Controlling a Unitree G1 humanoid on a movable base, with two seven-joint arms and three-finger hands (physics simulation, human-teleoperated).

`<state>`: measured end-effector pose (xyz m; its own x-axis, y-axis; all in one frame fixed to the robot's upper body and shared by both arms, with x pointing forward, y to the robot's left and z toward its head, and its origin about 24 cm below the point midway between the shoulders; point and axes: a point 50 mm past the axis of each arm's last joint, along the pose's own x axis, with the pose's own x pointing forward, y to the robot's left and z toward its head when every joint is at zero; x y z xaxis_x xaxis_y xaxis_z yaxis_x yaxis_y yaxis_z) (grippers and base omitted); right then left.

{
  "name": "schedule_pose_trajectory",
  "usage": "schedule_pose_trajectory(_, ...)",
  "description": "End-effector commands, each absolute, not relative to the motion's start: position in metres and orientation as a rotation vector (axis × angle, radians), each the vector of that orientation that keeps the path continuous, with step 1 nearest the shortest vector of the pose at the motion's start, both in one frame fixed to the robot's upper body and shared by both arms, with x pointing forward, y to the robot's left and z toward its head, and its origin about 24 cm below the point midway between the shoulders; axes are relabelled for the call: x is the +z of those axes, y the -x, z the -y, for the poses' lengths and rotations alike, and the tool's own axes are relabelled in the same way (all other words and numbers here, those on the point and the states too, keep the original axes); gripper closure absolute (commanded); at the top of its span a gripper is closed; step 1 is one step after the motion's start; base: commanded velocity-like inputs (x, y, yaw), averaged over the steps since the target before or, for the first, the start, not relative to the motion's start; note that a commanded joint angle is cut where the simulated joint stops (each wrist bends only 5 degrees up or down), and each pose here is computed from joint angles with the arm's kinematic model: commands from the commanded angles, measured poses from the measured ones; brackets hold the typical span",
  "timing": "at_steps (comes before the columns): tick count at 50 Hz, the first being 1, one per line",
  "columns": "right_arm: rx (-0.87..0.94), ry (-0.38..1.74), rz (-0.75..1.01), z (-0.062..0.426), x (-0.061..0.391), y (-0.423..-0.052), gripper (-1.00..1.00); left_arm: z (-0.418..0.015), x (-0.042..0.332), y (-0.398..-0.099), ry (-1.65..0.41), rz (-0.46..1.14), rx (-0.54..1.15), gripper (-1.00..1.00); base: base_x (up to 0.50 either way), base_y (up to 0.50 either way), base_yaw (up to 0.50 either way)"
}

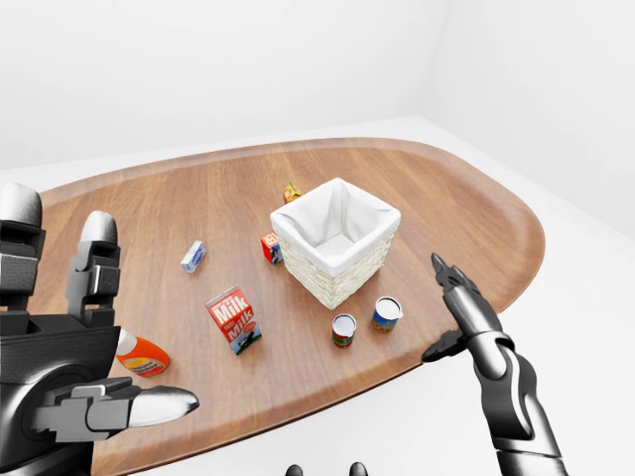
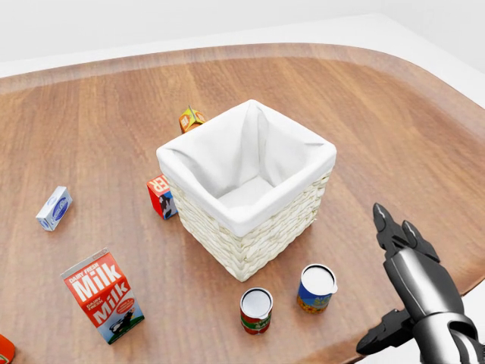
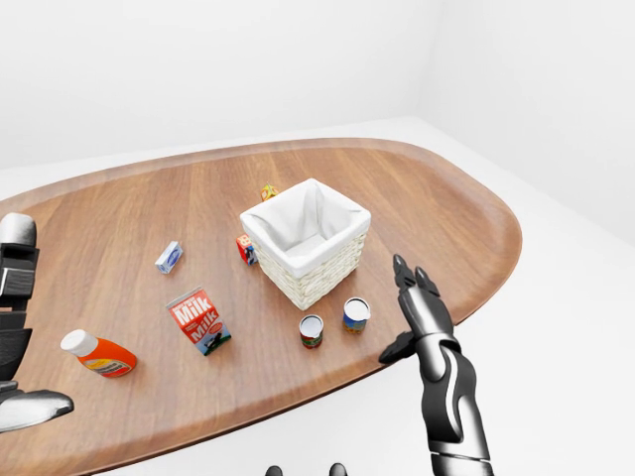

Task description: Pick up the alphabet soup and the tomato sauce, and put them in the basket.

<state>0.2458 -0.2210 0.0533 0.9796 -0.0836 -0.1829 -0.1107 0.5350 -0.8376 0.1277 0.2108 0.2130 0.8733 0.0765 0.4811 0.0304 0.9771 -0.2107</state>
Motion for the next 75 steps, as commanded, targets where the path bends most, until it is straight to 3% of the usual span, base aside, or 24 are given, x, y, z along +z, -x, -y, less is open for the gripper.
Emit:
schedule_pose_trajectory(1,0.054,1.013,-0.221,0.213,0.046,-0.259,-1.0,-0.211,0.213,-0.127,0.218,0.513,0.027,-1.0,0.0,0.0,0.0)
schedule_pose_trajectory(75,0.124,1.032,-0.452,0.206,-0.018,-0.304,-1.0,-0.215,0.217,-0.127,0.228,0.52,0.033,-1.0,0.0,0.0,0.0)
